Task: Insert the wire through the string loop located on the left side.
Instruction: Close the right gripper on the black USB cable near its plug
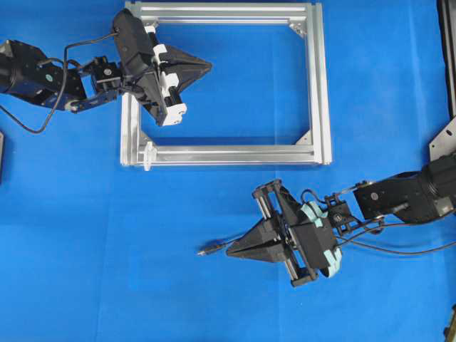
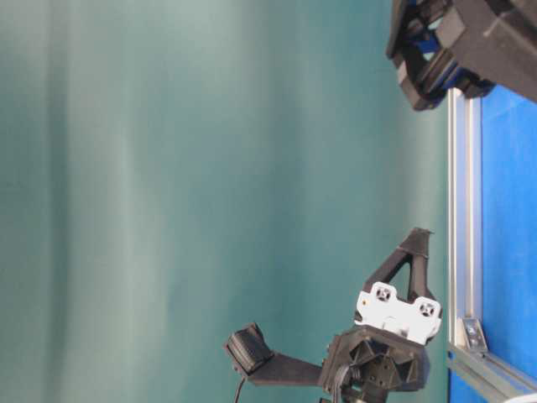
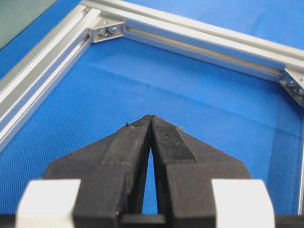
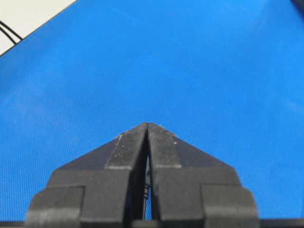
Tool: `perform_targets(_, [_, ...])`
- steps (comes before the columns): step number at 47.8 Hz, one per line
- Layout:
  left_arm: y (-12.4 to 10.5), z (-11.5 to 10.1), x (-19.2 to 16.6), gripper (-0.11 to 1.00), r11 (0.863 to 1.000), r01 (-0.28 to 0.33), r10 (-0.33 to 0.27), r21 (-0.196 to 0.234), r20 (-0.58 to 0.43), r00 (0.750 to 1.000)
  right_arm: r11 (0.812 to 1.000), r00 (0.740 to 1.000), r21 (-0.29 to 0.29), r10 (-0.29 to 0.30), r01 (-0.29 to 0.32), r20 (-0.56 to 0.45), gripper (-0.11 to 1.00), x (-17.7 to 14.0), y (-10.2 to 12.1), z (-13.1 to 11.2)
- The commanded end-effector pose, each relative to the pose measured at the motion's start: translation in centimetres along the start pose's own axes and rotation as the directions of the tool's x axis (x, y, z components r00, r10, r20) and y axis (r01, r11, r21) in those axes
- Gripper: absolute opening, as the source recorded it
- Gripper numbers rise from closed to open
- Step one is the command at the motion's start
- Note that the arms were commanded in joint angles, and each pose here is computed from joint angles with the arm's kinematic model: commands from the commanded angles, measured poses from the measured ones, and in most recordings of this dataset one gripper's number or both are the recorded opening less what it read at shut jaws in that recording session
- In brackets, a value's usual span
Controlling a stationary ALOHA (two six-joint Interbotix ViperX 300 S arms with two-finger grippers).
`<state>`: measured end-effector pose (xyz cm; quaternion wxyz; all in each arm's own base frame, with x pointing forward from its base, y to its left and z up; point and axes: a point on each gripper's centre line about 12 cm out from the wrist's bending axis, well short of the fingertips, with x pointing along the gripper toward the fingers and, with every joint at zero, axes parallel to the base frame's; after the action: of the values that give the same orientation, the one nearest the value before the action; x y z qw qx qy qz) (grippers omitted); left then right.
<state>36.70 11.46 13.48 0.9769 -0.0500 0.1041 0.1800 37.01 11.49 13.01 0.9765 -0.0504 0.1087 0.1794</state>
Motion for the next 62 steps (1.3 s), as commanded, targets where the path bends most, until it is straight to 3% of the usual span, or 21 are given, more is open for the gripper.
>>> perform_targets(1, [-0.3,1.7,-0.1,0.0,1.0,0.014,-0.014,-0.002,0.036,0.999,1.0,0.998,0.006,-0.01,0.01,0.065,0.01,-0.4,-0.3,2.4])
perform_targets(12, [-0.2,1.3,-0.2,0.0,1.0,0.01,-0.01,-0.002,0.012,1.0,1.0,1.0,0.01,-0.012,0.012,-0.021,-0.02,-0.1,-0.4,1.9])
perform_targets(24, [-0.1,1.2,-0.4,0.0,1.0,0.009,-0.009,-0.004,0.008,1.0,0.997,0.999,0.07,-0.016,0.019,-0.038,0.0,-0.1,-0.6,1.7])
perform_targets(30, [-0.1,1.2,-0.3,0.0,1.0,0.009,-0.009,-0.006,0.006,1.0,0.995,0.999,0.096,-0.015,0.019,-0.038,0.2,-0.1,-0.6,1.7])
perform_targets(39, [-0.1,1.1,-0.4,0.0,1.0,0.009,-0.009,-0.004,0.005,1.0,0.993,0.999,0.112,-0.018,0.022,-0.036,0.76,-0.1,-0.6,1.7])
perform_targets(42, [0.0,1.1,-0.3,0.0,1.0,0.007,-0.007,-0.004,0.003,1.0,0.993,0.999,0.116,-0.02,0.024,-0.033,0.9,-0.1,-0.6,1.8])
perform_targets(53, [0.0,1.0,-0.4,0.0,1.0,0.007,-0.007,-0.004,0.0,1.0,0.992,0.998,0.124,-0.024,0.03,-0.05,0.91,0.1,-0.6,1.1])
perform_targets(62, [0.0,1.0,-0.4,0.0,1.0,0.007,-0.007,-0.006,0.0,1.0,0.986,0.993,0.153,-0.043,0.06,-0.107,0.91,0.8,-0.8,-1.2])
